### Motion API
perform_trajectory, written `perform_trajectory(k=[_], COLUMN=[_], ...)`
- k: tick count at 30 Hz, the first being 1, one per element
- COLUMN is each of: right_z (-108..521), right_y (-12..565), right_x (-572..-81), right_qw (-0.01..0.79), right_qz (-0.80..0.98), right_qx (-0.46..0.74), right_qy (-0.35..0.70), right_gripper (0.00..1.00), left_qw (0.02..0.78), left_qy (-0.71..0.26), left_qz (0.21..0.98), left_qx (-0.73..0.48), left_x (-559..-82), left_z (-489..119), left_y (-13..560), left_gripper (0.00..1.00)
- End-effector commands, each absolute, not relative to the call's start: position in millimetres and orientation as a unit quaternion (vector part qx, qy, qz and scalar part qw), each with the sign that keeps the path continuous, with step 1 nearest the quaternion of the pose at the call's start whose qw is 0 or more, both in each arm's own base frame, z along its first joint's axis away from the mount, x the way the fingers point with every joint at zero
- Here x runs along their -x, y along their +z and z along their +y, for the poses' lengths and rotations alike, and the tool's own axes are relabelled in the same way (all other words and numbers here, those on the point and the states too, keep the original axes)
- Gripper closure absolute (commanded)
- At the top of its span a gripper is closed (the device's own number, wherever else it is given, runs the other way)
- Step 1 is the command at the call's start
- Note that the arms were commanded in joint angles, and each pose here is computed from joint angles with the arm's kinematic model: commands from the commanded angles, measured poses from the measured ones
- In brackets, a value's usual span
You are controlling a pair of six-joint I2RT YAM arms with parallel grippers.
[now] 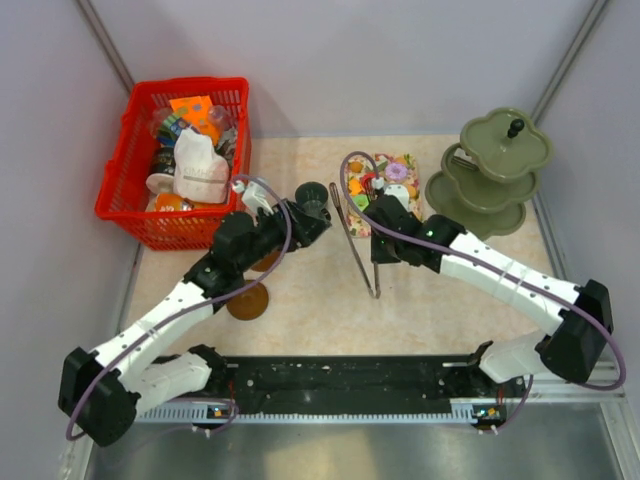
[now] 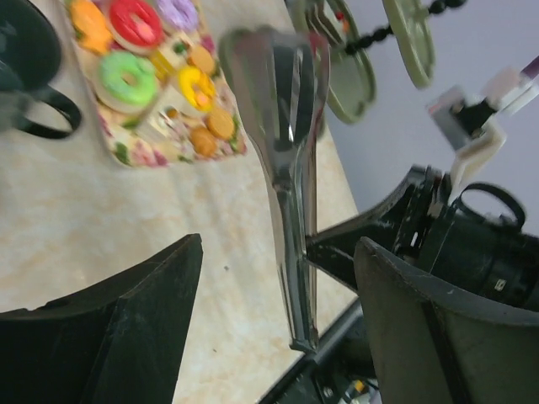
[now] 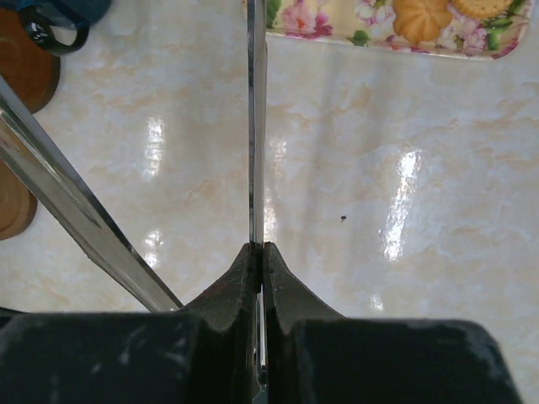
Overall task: Serve the afternoon tea
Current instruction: Pick up the clamp from the tray.
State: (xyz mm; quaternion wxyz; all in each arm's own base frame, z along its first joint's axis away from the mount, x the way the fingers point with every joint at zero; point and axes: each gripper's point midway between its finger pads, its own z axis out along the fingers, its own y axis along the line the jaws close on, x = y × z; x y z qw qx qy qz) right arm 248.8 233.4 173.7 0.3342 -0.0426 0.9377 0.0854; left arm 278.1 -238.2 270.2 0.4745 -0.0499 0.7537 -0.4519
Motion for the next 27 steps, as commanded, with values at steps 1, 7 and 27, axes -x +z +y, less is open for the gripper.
perform_trajectory(k=[1, 7, 27], right_z=[250.3, 260.0, 261.3], right_y=[208.5, 210.2, 218.5], right_x=[-249.0, -243.5, -234.6], right_qw=[0.371, 0.372, 0.396], right_qz=[0.915, 0.911, 0.890], right_qx=[0.046, 0.059, 0.059], right_qy=[0.151, 0.168, 0.219], right_gripper=[1.00, 1.00, 0.85], left_qw=[0.433, 0.415, 0.406], left_qy=[-0.552, -0.558, -0.538], left_qz=[0.712, 0.718, 0.734], left_qx=[0.022, 0.019, 0.081], left_x=[-259.4, -264.3, -284.5], left_z=[-283.1, -310.6, -317.0], left_y=[294.1, 283.7, 266.9], left_gripper=[0.23, 0.27, 0.85])
